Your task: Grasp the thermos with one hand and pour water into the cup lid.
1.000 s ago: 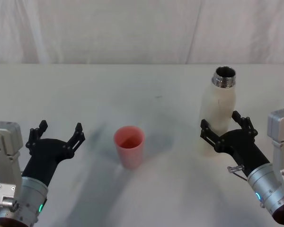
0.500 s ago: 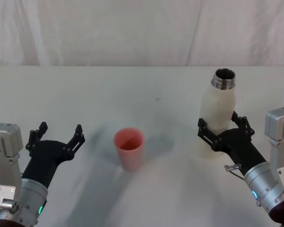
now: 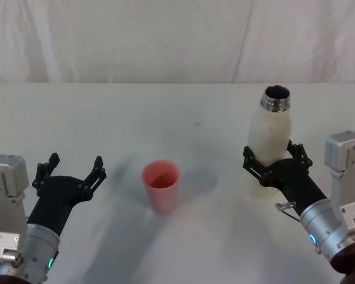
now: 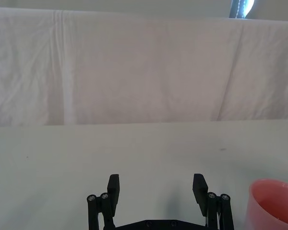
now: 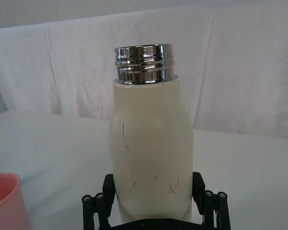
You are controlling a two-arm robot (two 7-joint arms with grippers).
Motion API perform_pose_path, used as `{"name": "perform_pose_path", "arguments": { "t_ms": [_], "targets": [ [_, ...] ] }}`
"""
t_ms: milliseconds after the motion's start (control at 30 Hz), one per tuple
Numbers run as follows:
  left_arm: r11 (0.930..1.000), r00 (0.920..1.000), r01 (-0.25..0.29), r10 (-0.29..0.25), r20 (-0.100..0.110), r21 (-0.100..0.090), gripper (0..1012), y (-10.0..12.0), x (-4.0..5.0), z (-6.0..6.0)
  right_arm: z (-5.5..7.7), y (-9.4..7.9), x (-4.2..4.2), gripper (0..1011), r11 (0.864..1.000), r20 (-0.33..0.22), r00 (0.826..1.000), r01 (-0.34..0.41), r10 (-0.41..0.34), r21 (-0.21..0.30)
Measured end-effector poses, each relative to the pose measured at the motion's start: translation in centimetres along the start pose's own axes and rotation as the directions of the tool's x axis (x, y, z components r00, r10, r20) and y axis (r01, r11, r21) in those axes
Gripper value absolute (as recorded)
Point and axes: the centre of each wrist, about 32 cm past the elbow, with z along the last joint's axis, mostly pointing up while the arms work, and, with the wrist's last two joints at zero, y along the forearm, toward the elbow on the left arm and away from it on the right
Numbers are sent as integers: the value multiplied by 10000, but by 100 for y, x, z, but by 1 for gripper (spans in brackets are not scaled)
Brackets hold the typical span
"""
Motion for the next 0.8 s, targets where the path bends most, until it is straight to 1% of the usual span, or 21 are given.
{"name": "perform_pose_path", "arguments": {
  "t_ms": [533,667,800],
  "targets": [
    [10000,10000,0,0,1,0,1001,0,0,0,1,118,22,1001,9999,-146,9998,-137,136,-83],
    [10000,10000,-1,1,1,-1,1001,0,0,0,-1,127,22,973,9998,-158,9998,-149,147,-102],
    [10000,10000,-1,1,1,0,1001,0,0,0,0,129,21,969,9998,-162,9998,-122,120,-132]
  ]
}}
